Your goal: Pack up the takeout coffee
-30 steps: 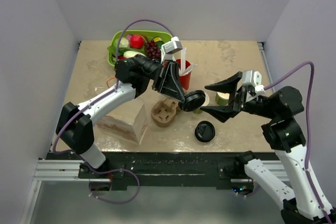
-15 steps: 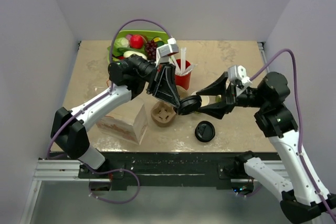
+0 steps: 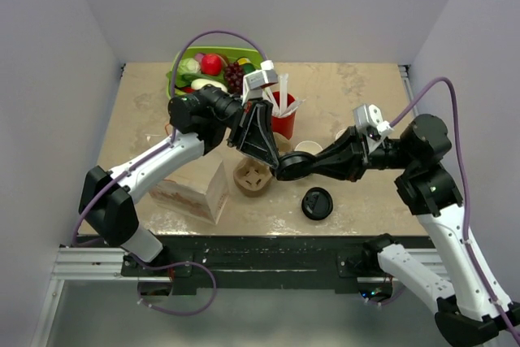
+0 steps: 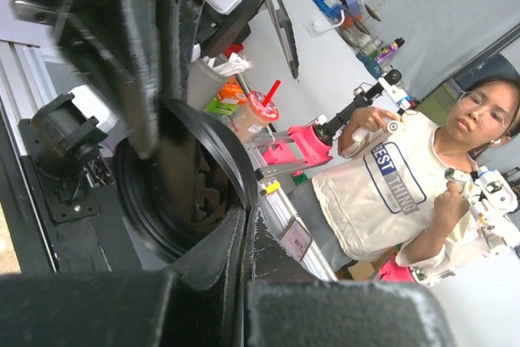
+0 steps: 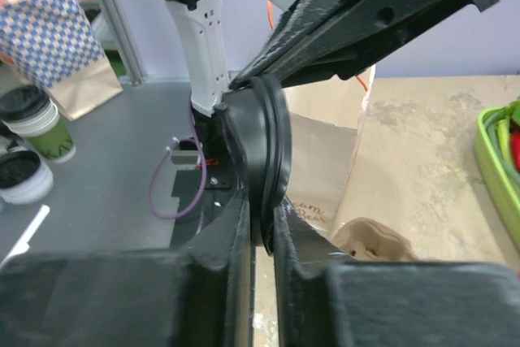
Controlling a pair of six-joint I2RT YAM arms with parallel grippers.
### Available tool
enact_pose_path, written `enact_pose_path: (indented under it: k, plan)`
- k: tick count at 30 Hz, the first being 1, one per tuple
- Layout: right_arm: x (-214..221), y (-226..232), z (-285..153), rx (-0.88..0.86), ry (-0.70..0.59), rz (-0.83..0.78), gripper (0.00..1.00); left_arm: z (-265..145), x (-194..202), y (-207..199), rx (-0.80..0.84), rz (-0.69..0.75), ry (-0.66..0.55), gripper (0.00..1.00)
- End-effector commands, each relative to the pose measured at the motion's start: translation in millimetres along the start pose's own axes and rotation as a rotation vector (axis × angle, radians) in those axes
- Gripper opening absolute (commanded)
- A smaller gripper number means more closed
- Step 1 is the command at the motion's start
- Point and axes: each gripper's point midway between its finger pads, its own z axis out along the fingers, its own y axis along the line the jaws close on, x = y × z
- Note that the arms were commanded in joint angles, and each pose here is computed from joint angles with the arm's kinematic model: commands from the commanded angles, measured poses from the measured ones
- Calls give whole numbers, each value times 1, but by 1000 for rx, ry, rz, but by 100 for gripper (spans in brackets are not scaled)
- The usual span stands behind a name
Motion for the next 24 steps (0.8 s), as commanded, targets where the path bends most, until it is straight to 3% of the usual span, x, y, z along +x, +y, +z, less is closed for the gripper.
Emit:
enact_pose_path:
  k: [1, 3, 4, 6, 7, 8, 15, 17, 18, 19, 20, 21, 22, 23, 24]
  plan:
    - [-12, 9, -6, 43, -40, -47, 0, -5, 16, -18, 19, 633, 50, 2]
    - [-13, 7, -7, 72, -44, -36, 0, -7, 13, -12, 10, 615, 47, 21]
    - [-10, 5, -7, 81, -34, -8, 0, -9, 11, -10, 3, 614, 43, 48]
    - [-10, 1, -7, 105, -25, 17, 0, -11, 7, -7, 2, 592, 28, 71]
    - [-6, -3, -7, 119, -11, 50, 0, -12, 5, -7, -4, 593, 26, 91]
    - [-4, -10, -6, 145, -3, 77, 0, -13, 3, -6, -5, 589, 18, 99]
    - [13, -31, -5, 246, 48, 283, 0, -41, -26, 2, -83, 522, -89, 100]
    - [23, -35, -7, 284, 71, 340, 0, -54, -41, 14, -122, 406, -160, 99]
    - [28, -40, -8, 314, 80, 363, 0, -57, -49, 18, -151, 487, -178, 100]
    - [36, -50, -12, 388, 99, 397, 0, -62, -57, 27, -186, 475, -206, 100]
    - [40, -54, -15, 422, 108, 408, 0, -70, -70, 60, -278, 183, -303, 100]
    - [44, -58, -17, 453, 115, 421, 0, -77, -98, 65, -431, 493, -300, 100]
    - [49, -66, -21, 509, 121, 446, 0, -87, -110, 87, -625, 471, -336, 100]
    - [50, -68, -23, 530, 123, 453, 0, -124, -113, 127, -1006, 358, -412, 100]
    - [50, -72, -25, 554, 122, 455, 0, -115, -119, 114, -1039, 449, -398, 100]
